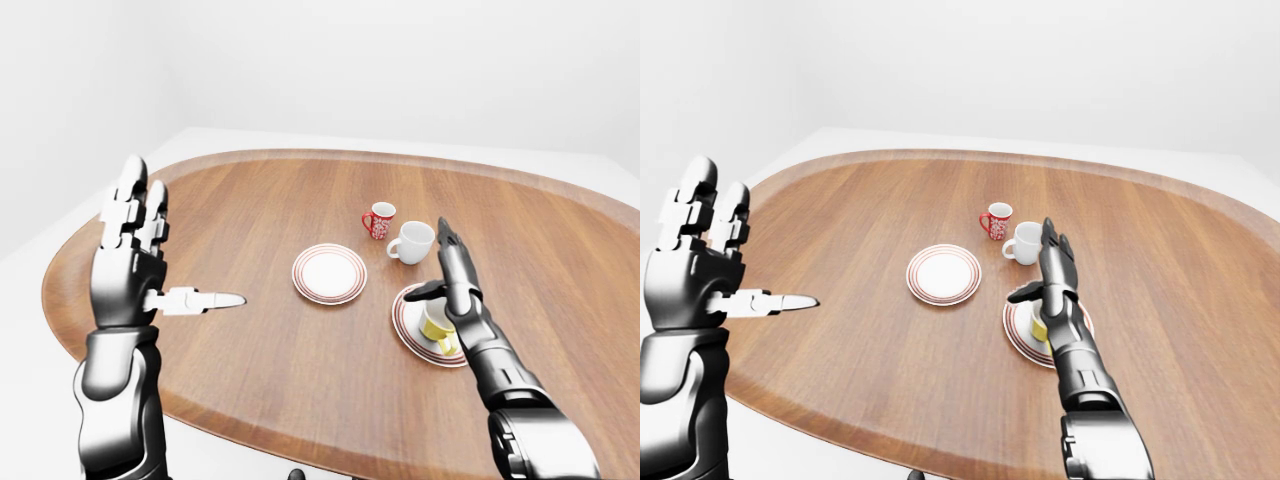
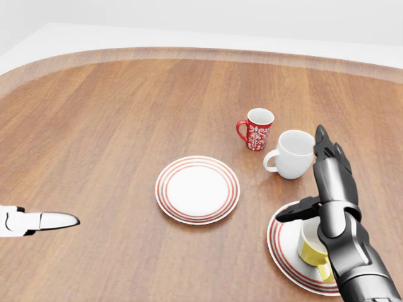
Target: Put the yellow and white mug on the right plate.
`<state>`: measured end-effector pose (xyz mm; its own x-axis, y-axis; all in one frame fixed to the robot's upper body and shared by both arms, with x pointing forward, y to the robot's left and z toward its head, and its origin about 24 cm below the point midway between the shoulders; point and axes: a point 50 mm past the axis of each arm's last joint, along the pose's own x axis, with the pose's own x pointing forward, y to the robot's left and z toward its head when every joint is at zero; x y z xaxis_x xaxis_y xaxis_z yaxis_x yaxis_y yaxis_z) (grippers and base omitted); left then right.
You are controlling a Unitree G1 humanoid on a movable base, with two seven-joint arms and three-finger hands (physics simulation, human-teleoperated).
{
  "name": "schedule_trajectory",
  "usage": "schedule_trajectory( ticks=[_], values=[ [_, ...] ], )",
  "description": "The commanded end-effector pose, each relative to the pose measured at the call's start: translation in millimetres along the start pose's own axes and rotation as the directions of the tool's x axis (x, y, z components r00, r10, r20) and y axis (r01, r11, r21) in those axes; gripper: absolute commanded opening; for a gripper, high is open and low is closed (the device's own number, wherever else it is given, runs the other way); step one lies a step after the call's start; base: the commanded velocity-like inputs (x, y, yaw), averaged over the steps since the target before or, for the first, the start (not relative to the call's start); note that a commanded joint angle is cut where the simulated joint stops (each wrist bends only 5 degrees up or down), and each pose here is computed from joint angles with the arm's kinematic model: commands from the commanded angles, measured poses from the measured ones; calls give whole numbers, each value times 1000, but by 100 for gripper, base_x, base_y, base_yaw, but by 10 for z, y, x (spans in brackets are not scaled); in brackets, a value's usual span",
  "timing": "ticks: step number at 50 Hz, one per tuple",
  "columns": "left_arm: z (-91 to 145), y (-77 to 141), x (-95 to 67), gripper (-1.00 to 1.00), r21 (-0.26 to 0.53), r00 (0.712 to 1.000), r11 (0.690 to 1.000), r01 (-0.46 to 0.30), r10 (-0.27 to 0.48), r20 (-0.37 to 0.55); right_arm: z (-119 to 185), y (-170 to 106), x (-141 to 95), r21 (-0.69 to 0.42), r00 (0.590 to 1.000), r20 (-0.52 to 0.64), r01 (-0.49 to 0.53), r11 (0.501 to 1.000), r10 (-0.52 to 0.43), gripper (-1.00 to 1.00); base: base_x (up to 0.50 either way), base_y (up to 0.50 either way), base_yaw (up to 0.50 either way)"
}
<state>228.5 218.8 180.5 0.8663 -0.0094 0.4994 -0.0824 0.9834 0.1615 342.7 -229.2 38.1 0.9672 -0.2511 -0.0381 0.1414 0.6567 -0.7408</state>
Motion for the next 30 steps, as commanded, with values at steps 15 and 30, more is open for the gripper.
schedule_trajectory(
  ticks=[15, 30],
  values=[
    [2, -10, -5, 97, -2, 1000, 1000, 4, -4, 0, 891, -355, -460, 152, 912, 409, -24, 988, -41, 100, 0, 0, 0],
    [24, -4, -10, 97, -1, 1000, 1000, 4, -4, 9, 862, 174, -518, 140, 913, 396, -165, 976, 98, 100, 0, 0, 0]
  ],
)
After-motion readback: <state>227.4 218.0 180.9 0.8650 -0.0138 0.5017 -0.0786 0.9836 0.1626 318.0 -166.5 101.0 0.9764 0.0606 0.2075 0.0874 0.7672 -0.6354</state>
